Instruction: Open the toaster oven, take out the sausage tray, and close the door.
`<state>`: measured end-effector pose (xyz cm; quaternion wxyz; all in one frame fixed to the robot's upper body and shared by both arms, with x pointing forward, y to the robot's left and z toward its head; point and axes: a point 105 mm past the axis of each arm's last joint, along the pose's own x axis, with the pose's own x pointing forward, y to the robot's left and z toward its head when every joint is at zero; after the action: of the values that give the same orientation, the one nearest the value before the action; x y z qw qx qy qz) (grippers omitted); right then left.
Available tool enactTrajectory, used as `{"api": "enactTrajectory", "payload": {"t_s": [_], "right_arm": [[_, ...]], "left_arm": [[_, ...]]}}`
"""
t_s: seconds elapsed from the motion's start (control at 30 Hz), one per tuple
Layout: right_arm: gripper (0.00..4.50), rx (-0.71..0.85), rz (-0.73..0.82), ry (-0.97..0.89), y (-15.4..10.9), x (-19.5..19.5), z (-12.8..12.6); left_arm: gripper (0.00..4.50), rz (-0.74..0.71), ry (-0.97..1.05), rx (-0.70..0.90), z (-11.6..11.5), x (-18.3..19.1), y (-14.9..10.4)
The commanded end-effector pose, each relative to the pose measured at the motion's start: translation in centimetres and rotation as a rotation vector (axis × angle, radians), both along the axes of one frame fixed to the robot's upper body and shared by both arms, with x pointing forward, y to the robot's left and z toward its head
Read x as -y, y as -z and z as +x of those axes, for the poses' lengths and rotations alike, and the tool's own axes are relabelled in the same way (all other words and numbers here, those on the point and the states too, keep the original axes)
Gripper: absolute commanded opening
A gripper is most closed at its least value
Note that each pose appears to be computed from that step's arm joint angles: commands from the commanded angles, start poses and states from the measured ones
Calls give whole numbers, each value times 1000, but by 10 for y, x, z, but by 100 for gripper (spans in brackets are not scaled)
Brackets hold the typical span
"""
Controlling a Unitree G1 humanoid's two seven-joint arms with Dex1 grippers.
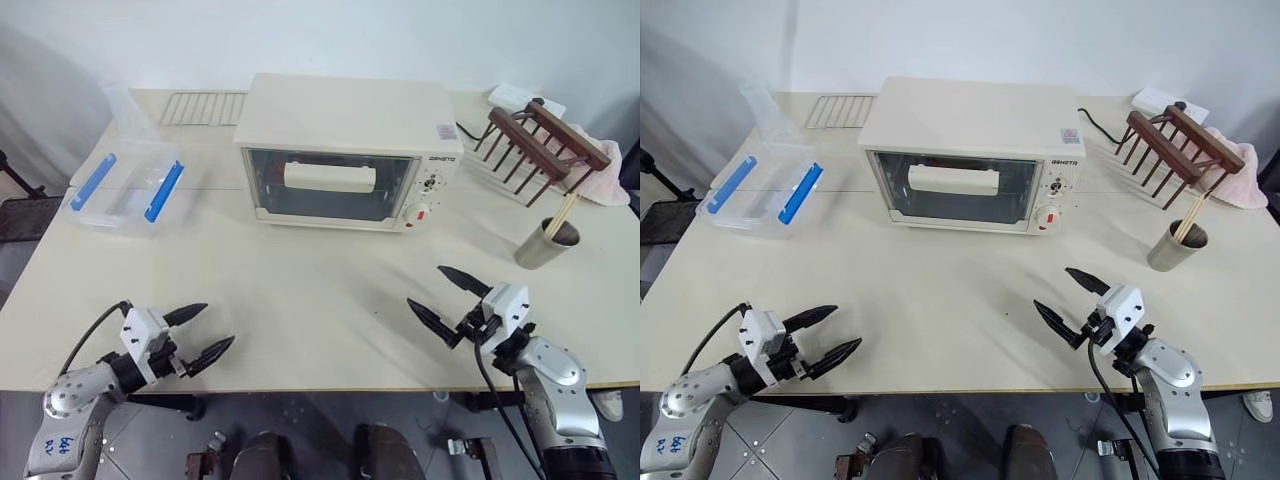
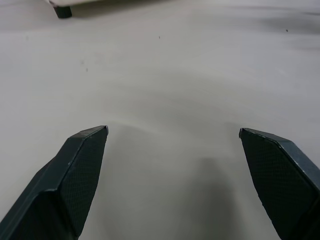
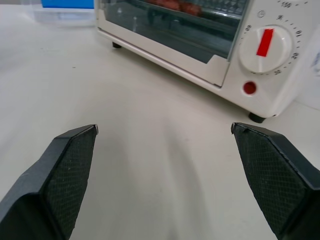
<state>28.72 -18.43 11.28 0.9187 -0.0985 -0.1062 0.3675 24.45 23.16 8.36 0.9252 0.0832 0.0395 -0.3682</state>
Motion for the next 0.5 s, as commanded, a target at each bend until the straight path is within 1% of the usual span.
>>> {"api": "enactTrajectory", "payload": {"t_s": [0.03, 0.07, 0.13, 0.17, 0.2, 0.27, 0.33, 0.4, 0.5], "right_arm": [[450, 23, 26, -38, -10, -7, 3], [450, 22, 29, -45, -11, -9, 4], [450, 9, 33, -86, -16, -17, 6], [450, 12, 20, -147, -24, -29, 7], [450, 20, 49, -180, -37, -41, 12], [450, 27, 92, -206, -56, -53, 19], [450, 40, 128, -206, -75, -63, 33], [450, 51, 139, -210, -88, -70, 42], [450, 63, 144, -223, -101, -79, 50]], "left_arm": [[447, 21, -8, 31, -3, -4, -8], [447, 25, -8, 25, -4, -4, -8], [447, -15, -2, 7, -4, -3, -10], [447, -78, -6, 24, -1, -4, -20], [447, -130, 5, 50, 3, -4, -32], [447, -201, 25, 75, 7, -4, -46], [447, -273, 43, 89, 14, -6, -61], [447, -327, 53, 114, 20, -7, -75], [447, -354, 75, 137, 24, -5, -88]]}}
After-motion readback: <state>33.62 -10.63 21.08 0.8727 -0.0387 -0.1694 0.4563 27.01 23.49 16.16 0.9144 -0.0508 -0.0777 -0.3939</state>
